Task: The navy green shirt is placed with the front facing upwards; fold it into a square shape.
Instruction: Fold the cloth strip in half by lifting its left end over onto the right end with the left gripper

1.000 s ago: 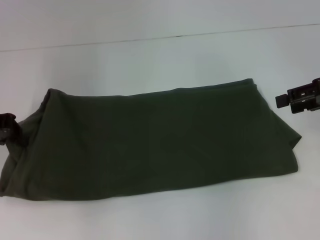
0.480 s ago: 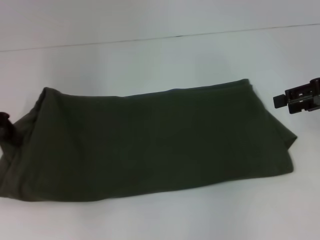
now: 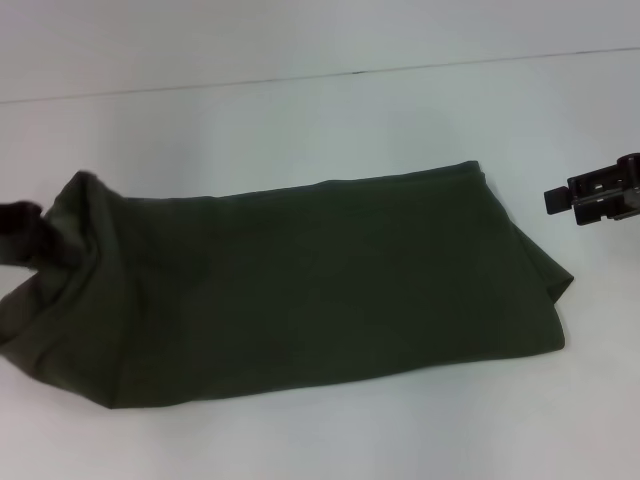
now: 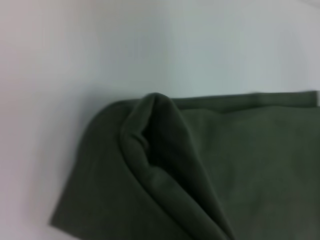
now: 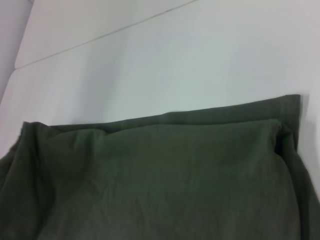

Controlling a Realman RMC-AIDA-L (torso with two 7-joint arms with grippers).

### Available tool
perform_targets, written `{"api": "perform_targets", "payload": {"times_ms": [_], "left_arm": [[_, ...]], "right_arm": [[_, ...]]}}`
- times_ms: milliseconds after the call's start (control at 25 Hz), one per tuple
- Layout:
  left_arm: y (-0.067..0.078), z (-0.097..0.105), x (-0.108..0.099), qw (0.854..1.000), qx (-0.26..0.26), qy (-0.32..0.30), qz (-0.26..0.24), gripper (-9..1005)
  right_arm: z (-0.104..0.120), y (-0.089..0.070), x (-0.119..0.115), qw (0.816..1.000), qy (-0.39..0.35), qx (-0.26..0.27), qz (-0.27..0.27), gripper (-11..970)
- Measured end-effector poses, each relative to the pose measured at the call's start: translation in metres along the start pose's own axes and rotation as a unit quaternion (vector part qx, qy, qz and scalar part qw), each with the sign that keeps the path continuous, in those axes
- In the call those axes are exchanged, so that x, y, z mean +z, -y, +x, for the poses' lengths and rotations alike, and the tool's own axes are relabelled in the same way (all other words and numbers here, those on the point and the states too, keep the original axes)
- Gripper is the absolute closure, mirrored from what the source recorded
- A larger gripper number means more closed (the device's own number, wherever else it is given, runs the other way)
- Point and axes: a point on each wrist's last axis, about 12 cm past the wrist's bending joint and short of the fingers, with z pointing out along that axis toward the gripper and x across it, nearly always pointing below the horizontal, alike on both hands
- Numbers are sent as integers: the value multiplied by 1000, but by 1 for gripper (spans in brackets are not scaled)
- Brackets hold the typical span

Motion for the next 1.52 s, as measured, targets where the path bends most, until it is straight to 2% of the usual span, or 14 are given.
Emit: {"api": "perform_targets", "payload": {"times_ms": [240,480,920,1200,1520], "left_arm": [[21,-1,0,997,26,-3,67,953],[34,-3,11,996,36,-11,86,953],[66,-10,28,988,61,-16,140,954],[98,-21,36,979,79,-9,189,954],[146,-33,74,967,82,-8,242,954]], "right_arm": [[0,-1,3,1000,0,-1,-2,228],[2,2,12,1000,-3,7,-9,226],[2,5,7,1000,-8,7,1,228],[4,9,4,1000,-10,9,6,227],[6,7,14,1000,-22,-9,5,226]]}}
